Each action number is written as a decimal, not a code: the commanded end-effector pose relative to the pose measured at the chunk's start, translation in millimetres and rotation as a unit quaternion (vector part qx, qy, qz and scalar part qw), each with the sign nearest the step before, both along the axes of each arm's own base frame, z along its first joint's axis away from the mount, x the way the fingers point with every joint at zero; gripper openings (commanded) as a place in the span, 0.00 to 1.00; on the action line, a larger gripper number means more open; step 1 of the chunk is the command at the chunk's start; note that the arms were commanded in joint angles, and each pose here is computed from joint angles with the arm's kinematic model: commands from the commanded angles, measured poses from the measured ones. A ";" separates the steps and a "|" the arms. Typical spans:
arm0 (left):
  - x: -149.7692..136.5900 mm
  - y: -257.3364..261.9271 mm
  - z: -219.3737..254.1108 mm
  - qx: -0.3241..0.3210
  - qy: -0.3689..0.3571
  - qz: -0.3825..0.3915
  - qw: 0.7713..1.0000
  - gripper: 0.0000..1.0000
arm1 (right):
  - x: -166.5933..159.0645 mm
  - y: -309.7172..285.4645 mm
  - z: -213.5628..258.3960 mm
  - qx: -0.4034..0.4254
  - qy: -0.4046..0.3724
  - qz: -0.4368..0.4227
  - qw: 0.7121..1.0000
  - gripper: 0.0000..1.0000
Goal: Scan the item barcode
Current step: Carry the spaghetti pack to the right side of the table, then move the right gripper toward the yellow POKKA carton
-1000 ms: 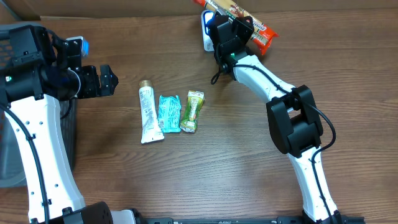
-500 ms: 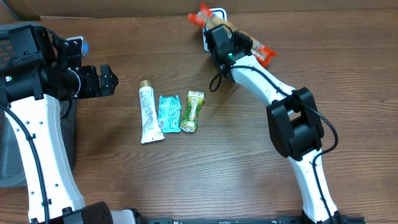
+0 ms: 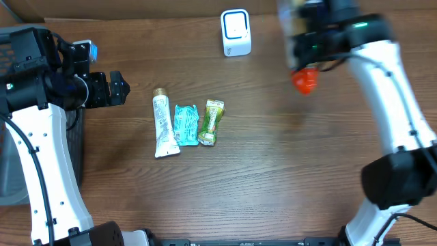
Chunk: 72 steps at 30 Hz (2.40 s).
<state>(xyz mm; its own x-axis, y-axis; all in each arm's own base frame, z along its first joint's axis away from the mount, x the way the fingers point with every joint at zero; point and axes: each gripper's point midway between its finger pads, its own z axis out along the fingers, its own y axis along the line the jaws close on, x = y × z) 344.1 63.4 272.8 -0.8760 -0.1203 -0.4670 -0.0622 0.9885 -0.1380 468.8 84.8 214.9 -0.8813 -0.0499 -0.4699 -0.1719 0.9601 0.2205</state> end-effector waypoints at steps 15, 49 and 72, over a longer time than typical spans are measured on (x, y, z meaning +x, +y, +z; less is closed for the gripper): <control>2.2 0.8 1.3 0.008 -0.003 -0.011 1.000 1.00 | -49.2 -136.5 -149.0 0.251 0.286 -0.552 0.742 0.78; 2.3 0.7 1.3 0.008 -0.003 -0.011 1.000 1.00 | -116.0 222.8 -157.4 0.083 0.236 -0.021 0.968 0.86; 2.3 0.8 1.3 0.008 -0.003 -0.011 1.000 1.00 | -119.5 199.7 -181.4 -0.018 0.212 -0.004 0.977 0.82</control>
